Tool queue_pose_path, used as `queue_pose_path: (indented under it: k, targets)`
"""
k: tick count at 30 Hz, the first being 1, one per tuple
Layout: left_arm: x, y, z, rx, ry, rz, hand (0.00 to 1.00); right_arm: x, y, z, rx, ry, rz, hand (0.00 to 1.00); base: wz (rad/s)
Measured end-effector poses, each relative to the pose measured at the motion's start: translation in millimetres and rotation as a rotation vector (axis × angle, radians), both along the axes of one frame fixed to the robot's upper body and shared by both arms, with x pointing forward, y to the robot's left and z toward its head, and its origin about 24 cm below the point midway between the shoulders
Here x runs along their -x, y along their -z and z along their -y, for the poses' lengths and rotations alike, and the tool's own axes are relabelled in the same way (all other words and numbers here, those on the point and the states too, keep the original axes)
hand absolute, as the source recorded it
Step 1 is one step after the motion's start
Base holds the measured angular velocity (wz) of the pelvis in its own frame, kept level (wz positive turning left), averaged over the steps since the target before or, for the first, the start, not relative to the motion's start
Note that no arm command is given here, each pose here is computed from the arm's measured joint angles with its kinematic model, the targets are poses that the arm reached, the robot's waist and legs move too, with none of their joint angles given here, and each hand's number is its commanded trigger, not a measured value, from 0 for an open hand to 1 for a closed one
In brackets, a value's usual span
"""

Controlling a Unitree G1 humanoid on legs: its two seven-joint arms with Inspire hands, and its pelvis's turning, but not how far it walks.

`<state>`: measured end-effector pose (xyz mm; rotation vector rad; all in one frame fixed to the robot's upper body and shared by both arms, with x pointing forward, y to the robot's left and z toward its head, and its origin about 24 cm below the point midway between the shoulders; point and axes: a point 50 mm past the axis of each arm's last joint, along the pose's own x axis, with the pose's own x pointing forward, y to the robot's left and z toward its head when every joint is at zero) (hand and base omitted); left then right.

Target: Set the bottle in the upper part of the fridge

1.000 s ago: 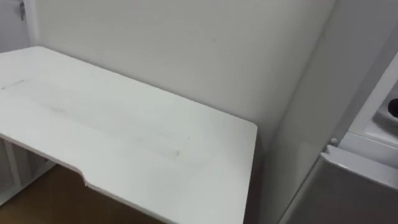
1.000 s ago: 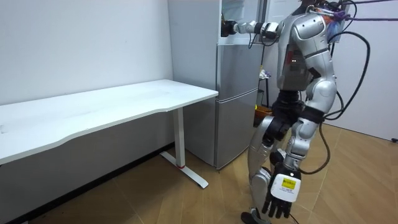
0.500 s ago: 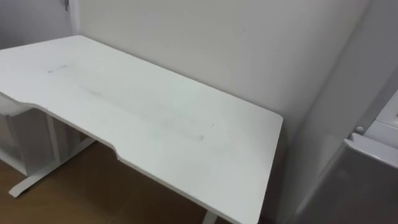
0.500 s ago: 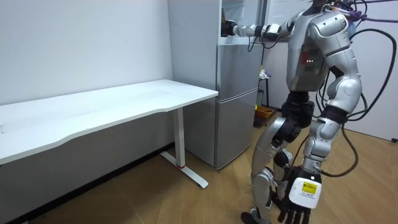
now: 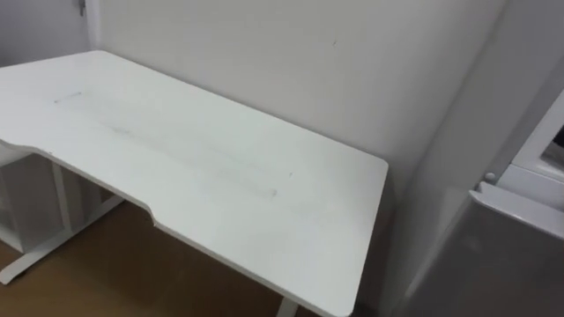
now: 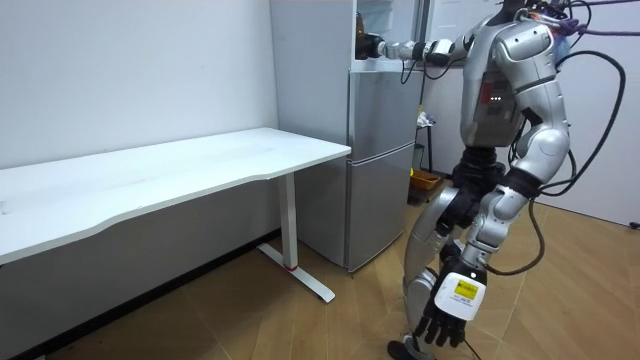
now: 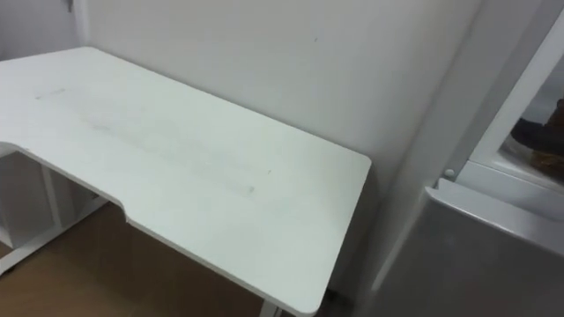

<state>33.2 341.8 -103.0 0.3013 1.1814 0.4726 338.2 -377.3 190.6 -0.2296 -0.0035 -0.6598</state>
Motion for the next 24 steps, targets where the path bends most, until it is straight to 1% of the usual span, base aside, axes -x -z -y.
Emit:
queue_pose_path:
  k: [3,9,13,20,24]
  targets:
    - [0.3,0.0,-0.1,0.007,-0.014,0.007,0.0,1.3,-0.3,2.1,-0.012,-0.011,0.005,0.0,0.01]
    - [4.2,0.9,-1.3,0.017,-0.028,-0.011,0.0,5.6,8.6,11.2,0.015,-0.023,-0.073,0.0,0.05]
    - [7.9,1.9,-0.5,0.041,-0.043,-0.021,0.0,8.7,5.7,16.5,0.025,-0.057,-0.094,0.0,0.01]
    - [5.0,2.0,-0.4,0.043,-0.046,-0.023,0.0,11.1,9.0,20.6,0.01,-0.095,-0.13,0.0,0.0]
    - [2.8,1.8,-0.5,0.043,-0.045,-0.019,0.0,11.3,8.1,21.1,0.036,-0.099,-0.148,0.0,0.0]
